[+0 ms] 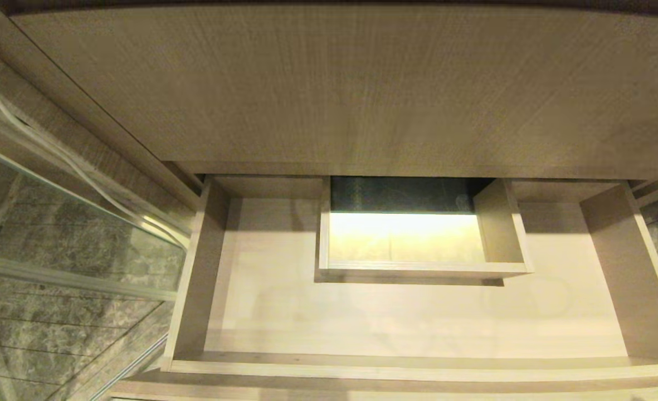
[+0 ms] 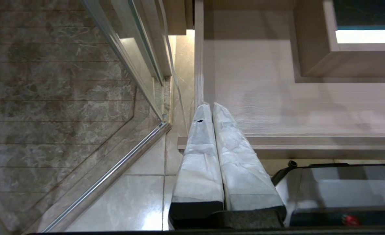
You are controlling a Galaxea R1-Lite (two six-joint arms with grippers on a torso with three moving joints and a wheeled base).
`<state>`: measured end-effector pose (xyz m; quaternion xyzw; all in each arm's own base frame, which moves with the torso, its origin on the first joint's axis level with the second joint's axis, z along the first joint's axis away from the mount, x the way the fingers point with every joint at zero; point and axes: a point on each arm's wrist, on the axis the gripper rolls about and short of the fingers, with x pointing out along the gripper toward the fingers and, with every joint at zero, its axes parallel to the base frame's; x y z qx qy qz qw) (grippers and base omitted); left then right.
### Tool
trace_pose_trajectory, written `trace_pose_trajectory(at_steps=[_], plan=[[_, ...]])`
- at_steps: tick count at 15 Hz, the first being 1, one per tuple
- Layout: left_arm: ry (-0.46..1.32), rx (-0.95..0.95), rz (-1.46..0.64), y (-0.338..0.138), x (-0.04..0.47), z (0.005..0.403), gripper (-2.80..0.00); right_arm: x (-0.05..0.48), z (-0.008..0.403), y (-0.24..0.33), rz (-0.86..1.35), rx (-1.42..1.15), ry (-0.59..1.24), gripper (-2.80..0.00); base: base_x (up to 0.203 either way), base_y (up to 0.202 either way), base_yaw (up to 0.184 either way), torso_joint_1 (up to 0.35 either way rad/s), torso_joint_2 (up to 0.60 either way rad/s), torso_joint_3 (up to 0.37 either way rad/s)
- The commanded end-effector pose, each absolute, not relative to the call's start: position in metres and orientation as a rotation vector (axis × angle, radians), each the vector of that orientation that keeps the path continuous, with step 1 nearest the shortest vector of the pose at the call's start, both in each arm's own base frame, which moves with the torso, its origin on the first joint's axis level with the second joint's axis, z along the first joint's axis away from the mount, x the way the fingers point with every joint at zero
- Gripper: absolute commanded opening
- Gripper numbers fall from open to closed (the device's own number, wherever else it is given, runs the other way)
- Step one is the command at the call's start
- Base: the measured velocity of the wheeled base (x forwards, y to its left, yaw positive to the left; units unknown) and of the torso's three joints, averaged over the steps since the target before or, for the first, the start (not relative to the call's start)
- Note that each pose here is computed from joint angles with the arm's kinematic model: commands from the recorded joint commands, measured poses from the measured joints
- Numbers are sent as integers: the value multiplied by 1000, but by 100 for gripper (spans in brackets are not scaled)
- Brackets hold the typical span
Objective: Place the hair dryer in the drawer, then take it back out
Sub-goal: Pick up the hairdryer
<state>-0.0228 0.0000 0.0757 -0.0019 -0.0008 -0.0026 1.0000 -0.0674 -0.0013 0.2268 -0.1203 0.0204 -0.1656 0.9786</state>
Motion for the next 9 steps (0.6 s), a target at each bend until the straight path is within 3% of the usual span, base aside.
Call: trace_pose_trajectory(at_steps=[1,4,9], plan=[[-1,-5,-6,0,-23,75,-280,-70,227,-1,-336,-243,28,-280,0,0,0,122,-466,-222],[0,-5,-5,0,-23,75,-280,-72,232,-1,-339,-247,6,-280,0,0,0,120,-491,-218],[-1,-5,-5,0,-23,75,-280,-74,238,-1,-339,-245,-35,-280,0,0,0,385,-495,-237]])
